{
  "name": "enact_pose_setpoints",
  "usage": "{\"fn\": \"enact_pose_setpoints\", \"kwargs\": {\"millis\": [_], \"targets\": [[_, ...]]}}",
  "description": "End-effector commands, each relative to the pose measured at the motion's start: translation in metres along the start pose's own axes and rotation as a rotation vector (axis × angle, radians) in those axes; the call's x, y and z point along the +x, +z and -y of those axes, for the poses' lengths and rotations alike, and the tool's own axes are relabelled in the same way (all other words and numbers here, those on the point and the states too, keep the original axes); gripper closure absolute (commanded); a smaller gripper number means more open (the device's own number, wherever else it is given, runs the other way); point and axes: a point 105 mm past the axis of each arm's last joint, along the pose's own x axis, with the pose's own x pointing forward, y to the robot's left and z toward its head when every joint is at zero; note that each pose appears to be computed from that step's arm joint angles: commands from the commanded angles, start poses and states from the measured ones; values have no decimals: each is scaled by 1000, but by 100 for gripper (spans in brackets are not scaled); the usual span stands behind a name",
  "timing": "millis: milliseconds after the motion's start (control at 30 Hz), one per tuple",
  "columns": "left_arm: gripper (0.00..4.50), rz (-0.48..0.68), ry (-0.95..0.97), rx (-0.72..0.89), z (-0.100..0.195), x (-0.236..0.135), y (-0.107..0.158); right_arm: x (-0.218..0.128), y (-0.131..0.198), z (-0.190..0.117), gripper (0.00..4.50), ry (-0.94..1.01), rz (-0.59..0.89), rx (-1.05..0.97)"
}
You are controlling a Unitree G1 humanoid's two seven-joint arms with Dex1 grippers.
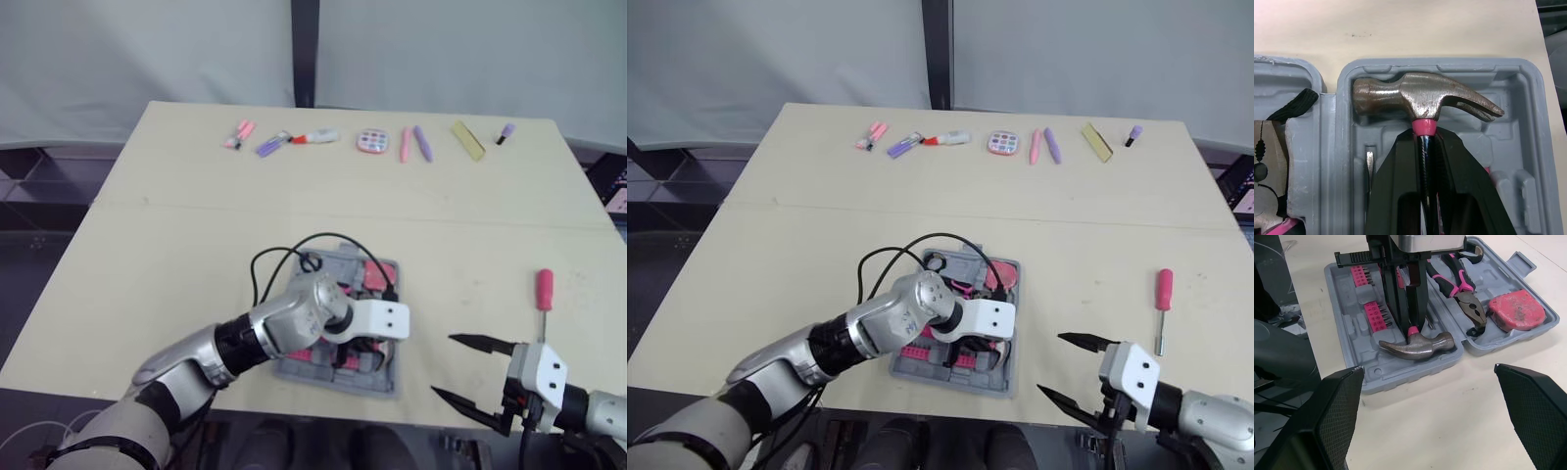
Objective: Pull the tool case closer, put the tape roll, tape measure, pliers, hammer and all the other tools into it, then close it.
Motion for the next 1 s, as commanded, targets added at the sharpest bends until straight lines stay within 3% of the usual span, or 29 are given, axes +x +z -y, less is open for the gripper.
{"fn": "enact_pose_setpoints", "kwargs": {"millis": [33,233,367,467,700,867,1000], "targets": [[309,57,-19,-5,3,-4,14,-1,9,2,0,-18,25,-31],[12,94,-37,-92,4,-18,22,0,9,3,0,-16,29,-31],[5,202,-60,-178,3,-38,40,2,9,5,0,-15,33,-33],[94,320,-34,-233,-7,-54,49,2,9,7,0,-16,35,-38],[448,566,104,-208,-37,-84,39,3,11,9,0,-20,40,-44],[448,668,118,-182,-33,-94,7,3,11,10,0,-25,41,-48],[448,670,82,-163,-16,-88,-24,3,12,12,0,-28,43,-51]]}}
